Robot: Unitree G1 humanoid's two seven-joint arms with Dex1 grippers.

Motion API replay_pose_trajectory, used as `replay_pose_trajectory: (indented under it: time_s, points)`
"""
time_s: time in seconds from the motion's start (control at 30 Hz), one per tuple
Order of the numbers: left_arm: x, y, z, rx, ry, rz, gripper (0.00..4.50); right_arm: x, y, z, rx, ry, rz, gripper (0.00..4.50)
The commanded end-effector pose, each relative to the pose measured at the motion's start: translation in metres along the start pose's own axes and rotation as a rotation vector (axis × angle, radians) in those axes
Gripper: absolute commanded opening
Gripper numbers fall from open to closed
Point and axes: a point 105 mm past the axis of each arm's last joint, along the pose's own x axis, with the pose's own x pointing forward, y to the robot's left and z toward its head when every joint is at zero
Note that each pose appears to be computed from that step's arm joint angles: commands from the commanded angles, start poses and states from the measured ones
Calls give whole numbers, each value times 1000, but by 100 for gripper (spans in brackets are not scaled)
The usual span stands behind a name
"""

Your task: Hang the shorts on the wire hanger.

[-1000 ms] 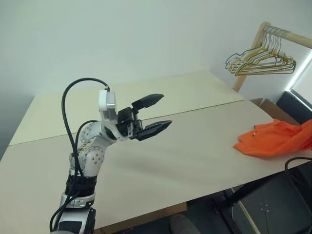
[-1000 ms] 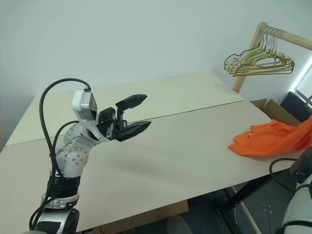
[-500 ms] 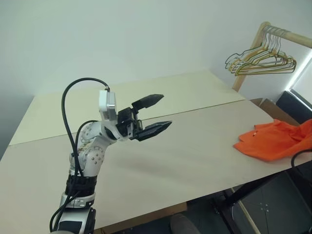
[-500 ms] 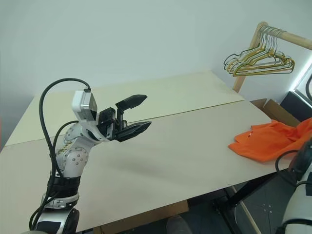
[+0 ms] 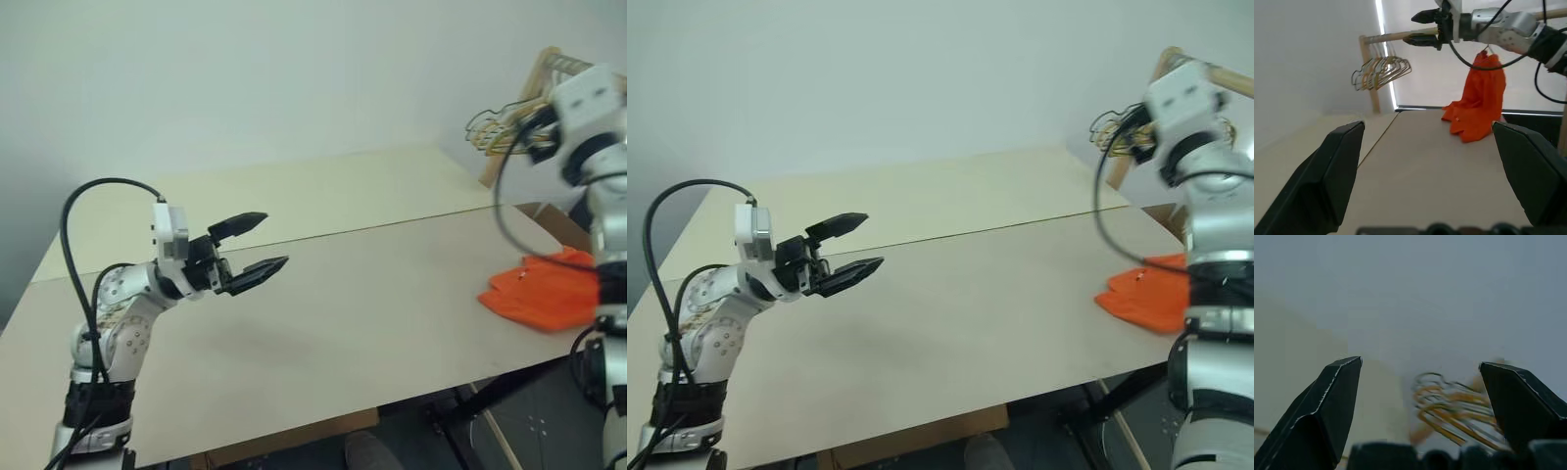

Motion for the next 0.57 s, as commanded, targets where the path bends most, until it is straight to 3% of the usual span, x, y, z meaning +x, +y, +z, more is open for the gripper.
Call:
replay_pose_trajectory:
  time_s: [0.03,0.23,0.57]
  points:
    - [-12,0,11,65,51,45,450,-7,51,38,-23,-123,251,446]
    - [-34,-1,2,57,160,113,450,-26,113,35,-42,-134,557,446]
    - [-52,0,-25,14,287,177,450,-40,134,-8,-87,3,681,446]
